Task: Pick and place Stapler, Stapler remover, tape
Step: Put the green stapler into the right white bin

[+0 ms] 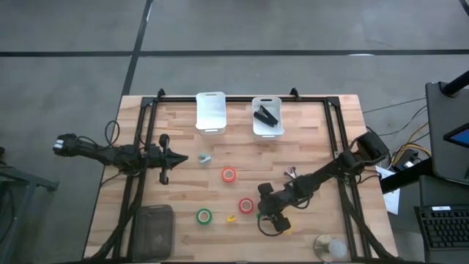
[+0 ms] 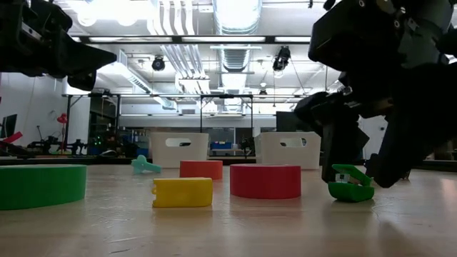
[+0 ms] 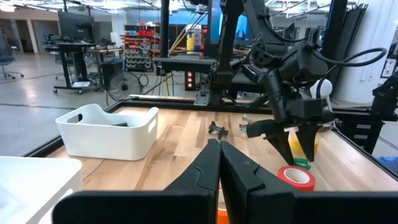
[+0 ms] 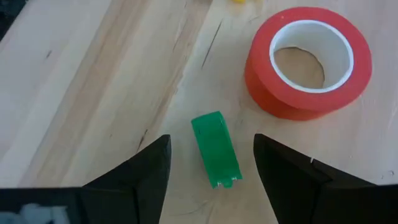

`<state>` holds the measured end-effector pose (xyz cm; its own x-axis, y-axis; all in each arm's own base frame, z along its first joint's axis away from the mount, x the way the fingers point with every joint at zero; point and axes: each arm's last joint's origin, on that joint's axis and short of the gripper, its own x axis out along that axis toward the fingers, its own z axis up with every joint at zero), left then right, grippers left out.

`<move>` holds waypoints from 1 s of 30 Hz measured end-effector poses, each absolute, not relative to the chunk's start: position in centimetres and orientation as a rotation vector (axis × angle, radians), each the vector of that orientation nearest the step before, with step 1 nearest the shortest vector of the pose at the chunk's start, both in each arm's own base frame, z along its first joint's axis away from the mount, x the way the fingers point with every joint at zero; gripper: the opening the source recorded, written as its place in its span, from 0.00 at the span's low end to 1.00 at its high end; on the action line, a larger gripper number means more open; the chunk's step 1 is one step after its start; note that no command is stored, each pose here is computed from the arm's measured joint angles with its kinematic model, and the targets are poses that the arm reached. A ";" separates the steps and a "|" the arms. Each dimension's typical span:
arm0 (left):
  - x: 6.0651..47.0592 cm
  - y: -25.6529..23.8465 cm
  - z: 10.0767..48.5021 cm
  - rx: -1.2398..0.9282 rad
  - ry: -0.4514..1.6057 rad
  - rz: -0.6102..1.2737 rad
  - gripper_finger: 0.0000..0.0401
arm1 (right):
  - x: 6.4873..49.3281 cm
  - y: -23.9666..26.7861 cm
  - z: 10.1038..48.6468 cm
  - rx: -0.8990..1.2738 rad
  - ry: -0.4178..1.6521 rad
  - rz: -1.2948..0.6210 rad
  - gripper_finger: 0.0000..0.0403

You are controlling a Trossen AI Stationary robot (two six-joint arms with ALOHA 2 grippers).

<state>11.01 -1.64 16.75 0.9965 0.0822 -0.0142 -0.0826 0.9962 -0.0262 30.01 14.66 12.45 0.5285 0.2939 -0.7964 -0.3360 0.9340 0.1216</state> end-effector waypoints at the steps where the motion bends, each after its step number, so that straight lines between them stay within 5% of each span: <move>1: 11.0 -1.6 16.7 -0.026 0.015 0.082 0.03 | 30.1 14.7 12.4 -0.047 0.935 0.379 0.54; 24: 11.0 -1.6 16.7 -0.024 0.023 0.082 0.03 | 30.4 13.9 12.4 -0.078 0.938 0.374 0.18; 30: 11.0 -1.6 16.7 -0.024 0.023 0.082 0.03 | 30.5 13.0 13.4 -0.084 0.924 0.353 0.17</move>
<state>11.03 -1.64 16.66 0.9964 0.0818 -0.0243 -0.0823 0.9963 -0.0230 30.47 12.97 13.40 0.5499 0.2623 -0.7930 -0.3335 0.9394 0.0795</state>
